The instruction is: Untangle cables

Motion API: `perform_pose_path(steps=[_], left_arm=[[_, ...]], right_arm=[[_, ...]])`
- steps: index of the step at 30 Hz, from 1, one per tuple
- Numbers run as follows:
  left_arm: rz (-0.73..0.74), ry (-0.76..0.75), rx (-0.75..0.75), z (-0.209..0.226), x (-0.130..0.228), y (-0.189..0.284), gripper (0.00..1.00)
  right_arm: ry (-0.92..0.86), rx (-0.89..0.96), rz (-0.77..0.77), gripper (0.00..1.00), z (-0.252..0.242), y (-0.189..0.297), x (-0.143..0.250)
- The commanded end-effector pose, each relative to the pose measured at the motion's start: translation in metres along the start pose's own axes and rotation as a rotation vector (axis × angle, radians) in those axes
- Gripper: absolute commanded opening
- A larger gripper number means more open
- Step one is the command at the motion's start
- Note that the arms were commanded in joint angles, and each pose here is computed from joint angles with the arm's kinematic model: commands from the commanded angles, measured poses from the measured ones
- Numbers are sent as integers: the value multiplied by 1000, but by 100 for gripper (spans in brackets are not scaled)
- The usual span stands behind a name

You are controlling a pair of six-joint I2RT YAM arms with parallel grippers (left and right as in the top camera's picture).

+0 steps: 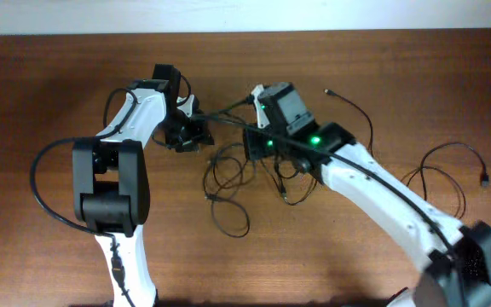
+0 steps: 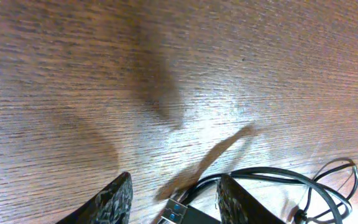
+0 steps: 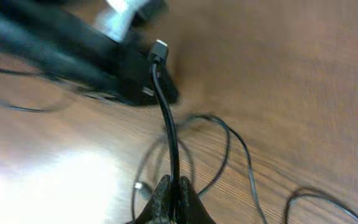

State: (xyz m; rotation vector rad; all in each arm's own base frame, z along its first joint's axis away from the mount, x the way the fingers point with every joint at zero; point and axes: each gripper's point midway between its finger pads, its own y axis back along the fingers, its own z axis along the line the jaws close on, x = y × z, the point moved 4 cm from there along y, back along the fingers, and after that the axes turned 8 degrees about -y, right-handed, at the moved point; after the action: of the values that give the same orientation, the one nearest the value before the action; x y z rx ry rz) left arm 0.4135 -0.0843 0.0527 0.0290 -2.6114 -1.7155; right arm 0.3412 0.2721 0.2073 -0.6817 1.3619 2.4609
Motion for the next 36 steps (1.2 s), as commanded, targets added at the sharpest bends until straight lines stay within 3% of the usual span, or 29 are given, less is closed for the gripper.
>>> perform_pose_path(steps=[1, 16, 27, 33, 36], left_arm=[[-8, -7, -2, 0, -4, 1, 45], [-8, -6, -3, 0, -4, 0, 45], [-8, -7, -3, 0, -4, 1, 45], [-8, -7, -3, 0, -4, 0, 45], [-8, -7, -3, 0, -4, 0, 46]], right_arm=[[20, -45, -13, 4, 10, 9, -4], [-115, 291, 369, 4, -47, 26, 80], [-84, 235, 497, 4, -26, 8, 109], [-149, 93, 640, 4, -5, 18, 128], [-120, 119, 626, 4, -5, 16, 130]])
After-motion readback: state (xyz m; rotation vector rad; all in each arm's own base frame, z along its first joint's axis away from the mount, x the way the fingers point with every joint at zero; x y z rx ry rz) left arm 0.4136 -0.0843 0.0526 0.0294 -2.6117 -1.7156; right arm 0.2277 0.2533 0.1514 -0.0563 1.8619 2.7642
